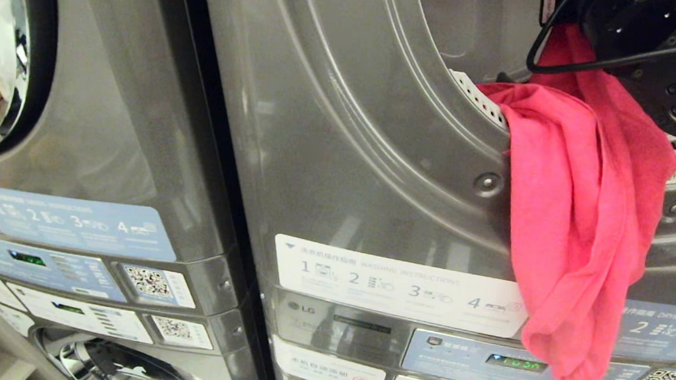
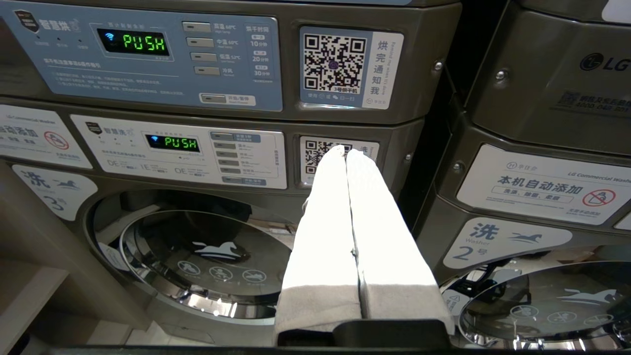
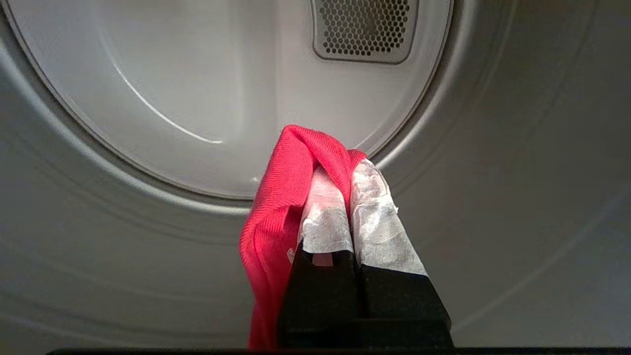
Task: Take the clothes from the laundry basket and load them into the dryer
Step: Put the clothes in the dryer
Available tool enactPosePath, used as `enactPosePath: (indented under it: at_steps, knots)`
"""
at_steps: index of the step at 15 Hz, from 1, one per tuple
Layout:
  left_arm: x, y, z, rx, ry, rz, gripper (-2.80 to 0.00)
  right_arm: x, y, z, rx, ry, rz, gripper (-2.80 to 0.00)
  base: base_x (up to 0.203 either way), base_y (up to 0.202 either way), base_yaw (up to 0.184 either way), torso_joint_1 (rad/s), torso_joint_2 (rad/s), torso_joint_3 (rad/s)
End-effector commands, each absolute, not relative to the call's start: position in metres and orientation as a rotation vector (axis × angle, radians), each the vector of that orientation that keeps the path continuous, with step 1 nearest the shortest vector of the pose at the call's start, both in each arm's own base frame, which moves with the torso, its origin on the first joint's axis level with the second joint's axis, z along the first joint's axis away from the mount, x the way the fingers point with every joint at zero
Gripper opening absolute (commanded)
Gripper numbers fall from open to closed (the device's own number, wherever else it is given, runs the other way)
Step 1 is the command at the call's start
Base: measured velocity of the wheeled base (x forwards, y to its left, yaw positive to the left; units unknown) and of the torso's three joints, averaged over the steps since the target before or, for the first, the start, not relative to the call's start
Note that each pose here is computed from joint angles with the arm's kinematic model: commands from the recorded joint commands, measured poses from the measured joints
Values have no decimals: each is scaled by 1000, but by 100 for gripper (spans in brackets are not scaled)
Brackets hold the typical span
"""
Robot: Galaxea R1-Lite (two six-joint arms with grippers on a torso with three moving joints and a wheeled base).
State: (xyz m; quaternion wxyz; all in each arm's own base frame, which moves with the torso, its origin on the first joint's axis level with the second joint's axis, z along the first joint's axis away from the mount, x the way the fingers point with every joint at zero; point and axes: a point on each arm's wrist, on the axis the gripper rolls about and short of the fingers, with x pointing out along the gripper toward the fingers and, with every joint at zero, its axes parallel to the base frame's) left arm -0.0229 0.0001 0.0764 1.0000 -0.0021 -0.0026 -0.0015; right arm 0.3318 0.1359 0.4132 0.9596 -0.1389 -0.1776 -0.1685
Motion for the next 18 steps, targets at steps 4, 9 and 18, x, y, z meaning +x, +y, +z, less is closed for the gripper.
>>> enactPosePath:
  at_steps: [4, 9, 18]
  knots:
    - [-23, 0, 76, -5, -8, -3, -280, 323, 134, 420, -274, -366, -343, -280, 0, 0, 0, 0, 0, 0]
    - [-23, 0, 76, -5, -8, -3, -280, 301, 131, 411, -351, -138, -114, -280, 0, 0, 0, 0, 0, 0]
    - [-23, 0, 76, -5, -8, -3, -280, 278, 124, 411, -86, -28, 172, -21, 0, 0, 0, 0, 0, 0]
